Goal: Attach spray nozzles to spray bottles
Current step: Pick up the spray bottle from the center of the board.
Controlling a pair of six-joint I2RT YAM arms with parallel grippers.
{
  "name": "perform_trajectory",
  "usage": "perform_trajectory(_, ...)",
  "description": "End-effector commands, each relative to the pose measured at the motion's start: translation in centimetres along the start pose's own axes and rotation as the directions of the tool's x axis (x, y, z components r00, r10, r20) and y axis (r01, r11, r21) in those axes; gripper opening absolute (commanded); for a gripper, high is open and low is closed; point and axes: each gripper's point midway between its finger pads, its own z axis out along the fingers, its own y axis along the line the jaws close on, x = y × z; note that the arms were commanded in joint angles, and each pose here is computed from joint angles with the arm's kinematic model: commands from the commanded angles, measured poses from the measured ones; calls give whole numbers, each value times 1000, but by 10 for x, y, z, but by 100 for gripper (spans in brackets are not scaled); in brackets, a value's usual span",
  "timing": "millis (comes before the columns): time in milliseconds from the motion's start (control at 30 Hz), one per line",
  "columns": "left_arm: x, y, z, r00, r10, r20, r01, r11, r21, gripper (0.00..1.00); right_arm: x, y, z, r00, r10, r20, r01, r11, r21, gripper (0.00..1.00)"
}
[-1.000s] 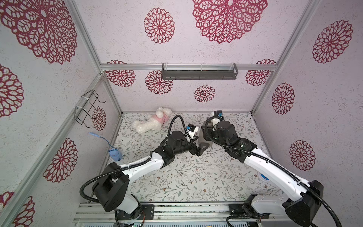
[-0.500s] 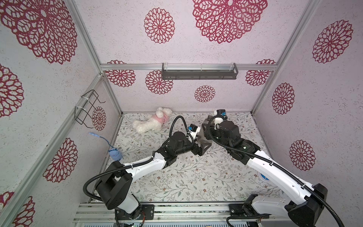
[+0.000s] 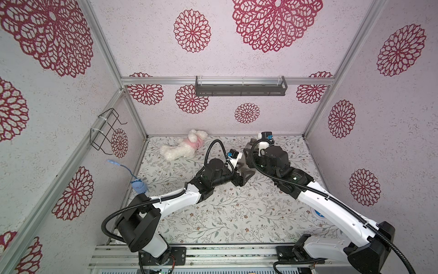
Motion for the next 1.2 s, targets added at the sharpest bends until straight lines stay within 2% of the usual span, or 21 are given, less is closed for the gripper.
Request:
perform_trajectory(0,-20,-8,-3,995,45,87,-47,999,16,69,-9,17,-3,998,52,19,-51,997,-65,55)
perform_trajectory(67,-22,-7,-8,993,57,99,-57,998,1,72,-9,17,-4,998,53,19,-51,997,-65,56)
perform_trajectory(133,-24,-9,-11,992,69,103,-69,998,0,73,-9,17,-5,998,61,21,-59,996,-65,61)
perform_trajectory(267,-23,-6,-13,992,85,93,-84,996,-21,69,-13,16,-8,998,60,30,-58,996,-64,66)
perform_trajectory(300,-22,-4,-14,992,88,89,-85,996,-36,69,-16,16,-10,998,61,34,-58,996,-60,70)
perform_trajectory(500,-22,22,-27,981,149,121,-124,973,-195,66,-35,17,-28,997,55,55,-51,996,-68,78)
perform_trajectory(733,-30,48,-42,975,194,107,-150,935,-322,67,-50,11,-59,994,66,87,-61,996,-69,79)
perform_trajectory(833,-32,55,-52,972,205,117,-154,925,-347,67,-46,-10,-63,995,58,76,-61,998,32,76)
perform_trajectory(933,-31,54,-60,959,256,121,-198,912,-359,67,-17,-46,-37,994,78,-70,-69,989,130,72)
perform_trajectory(967,-30,53,-62,955,269,120,-212,910,-355,67,2,-58,-24,980,119,-157,-98,986,136,67)
perform_trajectory(1033,-29,50,-67,951,281,127,-223,911,-346,67,30,-90,-1,947,207,-245,-160,967,199,59)
perform_trajectory(1100,-27,46,-70,946,293,138,-233,912,-338,67,54,-119,20,928,228,-295,-146,950,276,58)
perform_trajectory(1167,-23,44,-75,942,303,142,-242,910,-337,67,80,-143,43,889,269,-370,-146,933,328,58)
